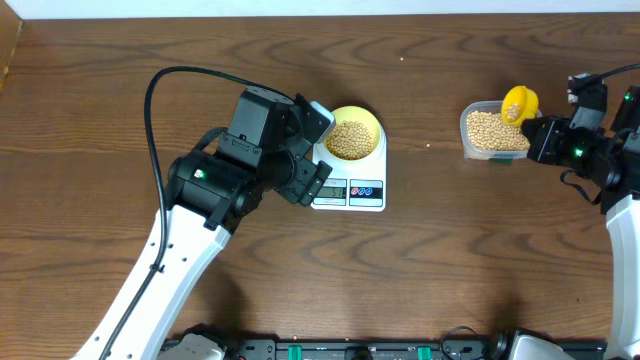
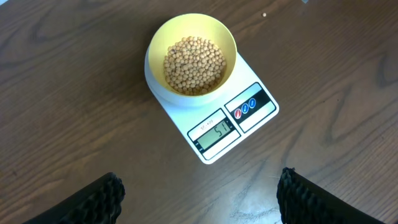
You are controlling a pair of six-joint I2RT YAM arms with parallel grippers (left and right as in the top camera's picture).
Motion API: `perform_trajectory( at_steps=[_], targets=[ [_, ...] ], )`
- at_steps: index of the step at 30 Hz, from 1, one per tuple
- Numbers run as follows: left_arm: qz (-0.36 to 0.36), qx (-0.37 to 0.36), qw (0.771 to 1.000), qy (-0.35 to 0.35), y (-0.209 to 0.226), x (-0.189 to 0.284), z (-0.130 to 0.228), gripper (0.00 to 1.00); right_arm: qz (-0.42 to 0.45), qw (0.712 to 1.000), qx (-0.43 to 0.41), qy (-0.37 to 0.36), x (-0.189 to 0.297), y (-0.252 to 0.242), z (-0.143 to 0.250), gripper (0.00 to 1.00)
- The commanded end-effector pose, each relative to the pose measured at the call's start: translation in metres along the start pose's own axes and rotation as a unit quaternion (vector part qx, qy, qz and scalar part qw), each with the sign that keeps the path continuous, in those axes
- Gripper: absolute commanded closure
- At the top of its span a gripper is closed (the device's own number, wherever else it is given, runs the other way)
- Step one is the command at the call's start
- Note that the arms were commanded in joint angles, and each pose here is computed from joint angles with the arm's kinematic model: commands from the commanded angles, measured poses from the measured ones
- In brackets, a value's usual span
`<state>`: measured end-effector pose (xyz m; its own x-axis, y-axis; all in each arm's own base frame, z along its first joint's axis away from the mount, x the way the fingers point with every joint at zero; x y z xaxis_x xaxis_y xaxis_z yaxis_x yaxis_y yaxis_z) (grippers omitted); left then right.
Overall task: Scoop item into bowl and weigh 50g on scale
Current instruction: 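Carry the scoop right to the clear soybean tub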
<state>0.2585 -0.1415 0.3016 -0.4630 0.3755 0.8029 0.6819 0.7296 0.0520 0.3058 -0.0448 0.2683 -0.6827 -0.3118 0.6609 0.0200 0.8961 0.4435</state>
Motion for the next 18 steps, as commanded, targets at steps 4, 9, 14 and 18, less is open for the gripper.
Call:
perform_trajectory(
  at_steps=[4,9,14,18],
  targets=[
    [0.004,-0.003,1.000,-0.004,0.0004,0.0018,-0.0018,0.19,0.052,0.998,0.036,-0.006,0.0058,-0.0089,-0.0007,0.99],
    [0.004,-0.003,1.000,-0.004,0.0004,0.0018,-0.0018,0.19,0.053,0.997,0.052,-0.003,0.0058,-0.0090,-0.0002,0.99],
    [0.004,-0.003,1.000,-0.004,0.0004,0.0018,-0.0018,0.19,0.054,0.996,0.070,0.003,0.0058,-0.0093,0.0018,0.99],
    [0.004,-0.003,1.000,-0.004,0.0004,0.0018,-0.0018,0.19,0.054,0.992,0.115,0.009,0.0058,-0.0094,0.0029,0.99]
  ],
)
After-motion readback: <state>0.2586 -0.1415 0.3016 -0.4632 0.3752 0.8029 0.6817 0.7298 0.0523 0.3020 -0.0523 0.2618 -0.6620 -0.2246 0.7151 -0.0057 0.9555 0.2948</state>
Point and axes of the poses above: each gripper's point midway between its finger pads, its own x axis back along the fingers, its own y axis along the line the jaws close on, z = x × y, the point moved 8 cm from there along x, back along the fingers, and after that the axes turned 4 degrees about -x, right-handed, at the moved point
